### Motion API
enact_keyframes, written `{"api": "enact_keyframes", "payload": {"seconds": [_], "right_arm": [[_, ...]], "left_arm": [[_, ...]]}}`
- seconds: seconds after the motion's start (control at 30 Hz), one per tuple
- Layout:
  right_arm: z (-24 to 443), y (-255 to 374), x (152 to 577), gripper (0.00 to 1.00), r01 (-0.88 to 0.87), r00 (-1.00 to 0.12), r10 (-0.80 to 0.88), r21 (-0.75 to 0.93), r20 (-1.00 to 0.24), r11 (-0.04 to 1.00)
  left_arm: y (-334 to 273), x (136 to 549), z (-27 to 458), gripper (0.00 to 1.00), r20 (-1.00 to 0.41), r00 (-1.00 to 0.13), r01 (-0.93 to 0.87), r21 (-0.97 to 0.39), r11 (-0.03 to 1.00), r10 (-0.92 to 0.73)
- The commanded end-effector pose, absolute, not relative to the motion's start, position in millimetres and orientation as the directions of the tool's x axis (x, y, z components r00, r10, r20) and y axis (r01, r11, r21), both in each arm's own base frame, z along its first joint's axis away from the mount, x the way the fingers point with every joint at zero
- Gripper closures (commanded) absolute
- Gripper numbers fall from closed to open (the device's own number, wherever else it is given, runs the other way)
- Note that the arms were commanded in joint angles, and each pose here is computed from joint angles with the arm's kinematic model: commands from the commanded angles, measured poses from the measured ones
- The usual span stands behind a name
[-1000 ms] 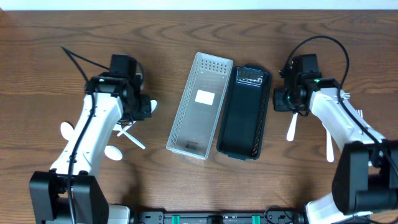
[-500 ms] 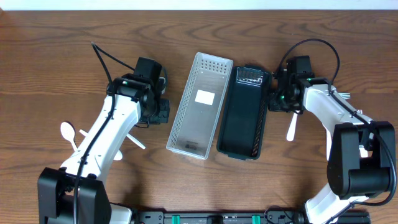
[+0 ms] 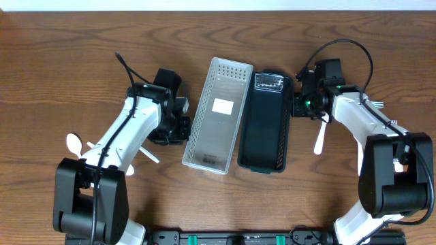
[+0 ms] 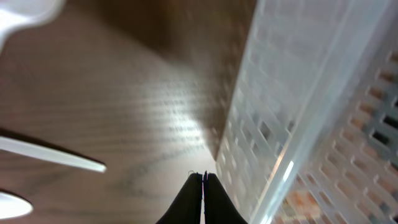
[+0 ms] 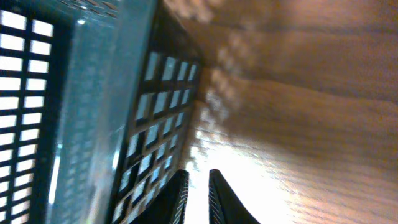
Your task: Pack container
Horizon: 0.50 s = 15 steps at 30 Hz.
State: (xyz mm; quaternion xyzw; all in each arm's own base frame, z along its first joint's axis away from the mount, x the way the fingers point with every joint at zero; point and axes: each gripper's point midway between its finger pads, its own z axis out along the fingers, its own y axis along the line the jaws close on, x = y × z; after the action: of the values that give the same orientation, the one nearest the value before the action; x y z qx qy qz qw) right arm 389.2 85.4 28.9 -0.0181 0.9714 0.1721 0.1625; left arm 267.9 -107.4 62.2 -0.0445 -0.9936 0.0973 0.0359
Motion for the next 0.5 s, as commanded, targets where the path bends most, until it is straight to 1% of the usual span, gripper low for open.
{"api": "enact_keyframes", "payload": {"seconds": [0.0, 0.1, 0.3, 0.47], "right_arm": [[40.4, 105.9, 394.5, 0.85, -0.146, -0.938, 0.004, 0.406, -0.345, 0.902], [41.6, 107.9, 395.0, 0.83, -0.151, -0.937, 0.004, 0.415, -0.349, 0.897], [41.8, 107.9, 395.6, 0.83, -0.156, -0.936, 0.0, 0.414, -0.353, 0.897], [42.8, 108.0, 398.0, 0.83, -0.16, -0.932, 0.001, 0.413, -0.363, 0.897]], "left_arm": [[-115.7, 255.7, 62.8, 0.94, 0.109, -0.988, 0.079, -0.255, 0.964, 0.11], [-121.4, 247.0, 65.8, 0.94, 0.145, -0.983, 0.064, -0.293, 0.954, 0.111], [-131.9, 230.9, 72.9, 0.94, 0.214, -0.97, 0.028, -0.363, 0.931, 0.113], [-134.7, 223.0, 74.6, 0.94, 0.242, -0.962, 0.027, -0.366, 0.93, 0.123]]}}
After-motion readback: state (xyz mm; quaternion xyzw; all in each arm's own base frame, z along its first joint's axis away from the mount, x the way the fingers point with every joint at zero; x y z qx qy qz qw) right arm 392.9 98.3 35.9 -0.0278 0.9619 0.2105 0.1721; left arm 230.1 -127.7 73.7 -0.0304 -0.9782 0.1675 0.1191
